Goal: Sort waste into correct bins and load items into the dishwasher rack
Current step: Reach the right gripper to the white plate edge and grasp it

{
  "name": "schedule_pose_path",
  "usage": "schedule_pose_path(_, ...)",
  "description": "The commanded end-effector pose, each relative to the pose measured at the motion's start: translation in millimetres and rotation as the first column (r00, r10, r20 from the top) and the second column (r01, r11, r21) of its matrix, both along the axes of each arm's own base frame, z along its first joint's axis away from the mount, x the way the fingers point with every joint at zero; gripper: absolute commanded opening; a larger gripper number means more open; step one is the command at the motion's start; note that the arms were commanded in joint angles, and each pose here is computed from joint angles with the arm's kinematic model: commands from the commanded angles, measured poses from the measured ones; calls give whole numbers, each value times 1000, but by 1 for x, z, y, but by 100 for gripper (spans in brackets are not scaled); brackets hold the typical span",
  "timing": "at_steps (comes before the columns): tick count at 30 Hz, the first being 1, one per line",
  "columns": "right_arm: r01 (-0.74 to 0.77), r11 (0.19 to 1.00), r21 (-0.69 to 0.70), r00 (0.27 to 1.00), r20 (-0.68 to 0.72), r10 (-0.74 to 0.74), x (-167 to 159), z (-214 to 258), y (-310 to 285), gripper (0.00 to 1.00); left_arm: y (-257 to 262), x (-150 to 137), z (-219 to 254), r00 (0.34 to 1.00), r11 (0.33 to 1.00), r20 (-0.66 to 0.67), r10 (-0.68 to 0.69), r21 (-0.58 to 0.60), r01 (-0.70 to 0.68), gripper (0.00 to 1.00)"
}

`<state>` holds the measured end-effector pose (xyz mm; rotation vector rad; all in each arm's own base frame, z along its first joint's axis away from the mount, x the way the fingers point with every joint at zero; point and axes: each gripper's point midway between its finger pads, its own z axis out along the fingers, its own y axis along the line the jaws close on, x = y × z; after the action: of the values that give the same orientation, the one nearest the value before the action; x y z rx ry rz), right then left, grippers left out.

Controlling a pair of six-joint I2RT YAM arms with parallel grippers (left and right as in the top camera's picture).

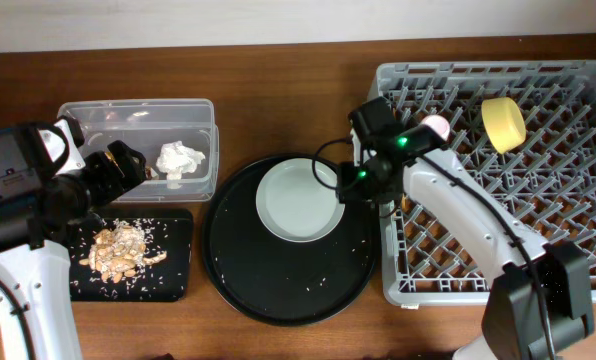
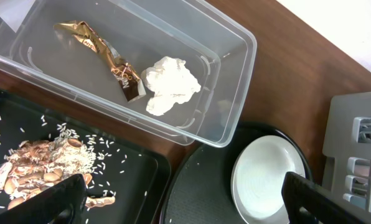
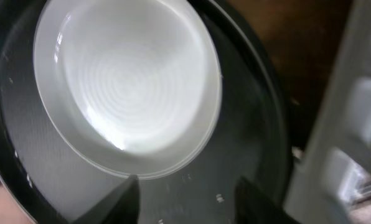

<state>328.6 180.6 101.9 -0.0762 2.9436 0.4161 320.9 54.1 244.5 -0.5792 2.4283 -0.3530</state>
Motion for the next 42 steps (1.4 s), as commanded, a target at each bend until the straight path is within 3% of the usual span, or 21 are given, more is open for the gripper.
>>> schedule_pose_path(1,-49,999,-13,999,1,49,-10,-17,19,46,1,-1,4,1000,1000,14,-4,10,4,99)
schedule_pose_path(7,90,976,-201,995,67,-78,-2,-46,5,43,0,-1,4,1000,1000,14,-4,10,4,99)
schedule_pose_path(21,100,960,-262,994,71,-84,13,-86,3,39,1,-1,4,1000,1000,14,-5,10,5,99)
schedule_pose_path(24,102,961,-258,993,77,-84,17,-91,5,33,1,-1,4,1000,1000,14,-5,10,5,99)
schedule_pose_path(34,107,946,-307,994,69,-90,19,-109,-2,27,0,-1,4,1000,1000,14,-4,10,4,99)
schedule_pose_path(39,102,943,-317,995,54,-89,15,-110,-4,9,0,-1,4,1000,1000,14,-4,10,4,99)
schedule_pose_path(42,101,943,-318,995,53,-89,15,-110,-4,4,1,-1,4,1000,1000,14,-5,10,5,99)
